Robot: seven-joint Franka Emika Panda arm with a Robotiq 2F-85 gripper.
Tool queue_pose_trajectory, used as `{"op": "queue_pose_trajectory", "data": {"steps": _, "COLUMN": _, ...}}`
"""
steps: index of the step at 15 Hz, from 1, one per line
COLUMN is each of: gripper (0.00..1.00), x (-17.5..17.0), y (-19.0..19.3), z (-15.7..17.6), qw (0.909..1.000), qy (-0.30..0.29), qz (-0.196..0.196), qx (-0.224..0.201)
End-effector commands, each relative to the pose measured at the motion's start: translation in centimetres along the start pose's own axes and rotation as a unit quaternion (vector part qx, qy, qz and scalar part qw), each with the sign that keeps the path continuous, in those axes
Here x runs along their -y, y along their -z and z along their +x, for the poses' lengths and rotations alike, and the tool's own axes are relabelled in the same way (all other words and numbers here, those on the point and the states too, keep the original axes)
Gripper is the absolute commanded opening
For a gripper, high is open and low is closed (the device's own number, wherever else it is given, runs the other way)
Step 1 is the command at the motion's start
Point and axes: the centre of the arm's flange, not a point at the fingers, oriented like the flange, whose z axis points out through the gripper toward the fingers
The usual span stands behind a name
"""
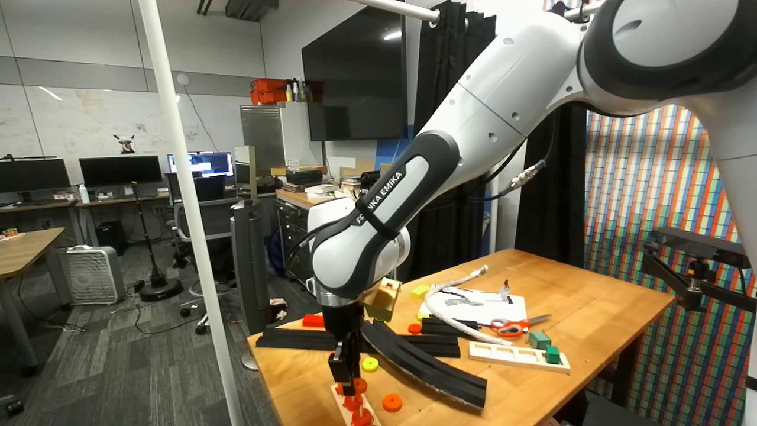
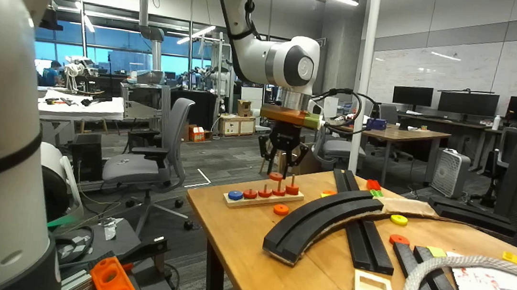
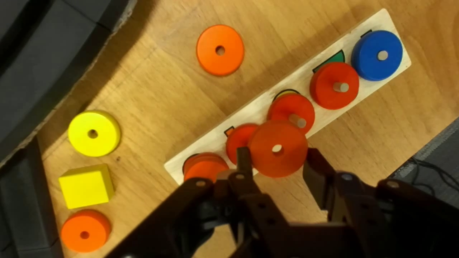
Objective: Pick up an orange disc from the table and put it on the second rod from the top of the wooden rack
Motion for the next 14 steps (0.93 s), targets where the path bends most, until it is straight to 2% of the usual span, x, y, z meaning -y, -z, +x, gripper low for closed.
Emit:
{"op": "queue_pose_trajectory", "data": {"steps": 1, "gripper": 0.22, "x": -0.4, "y": 0.3, "z": 0.6, "qw": 0.9999, "qy": 0.000, "qz": -0.008, "qx": -0.006}}
{"op": "queue_pose_trajectory", "data": {"steps": 14, "gripper": 0.22, "x": -1.3, "y": 0.0, "z": 2.2, "qw": 1.0000, "qy": 0.000, "qz": -0.005, "qx": -0.007}}
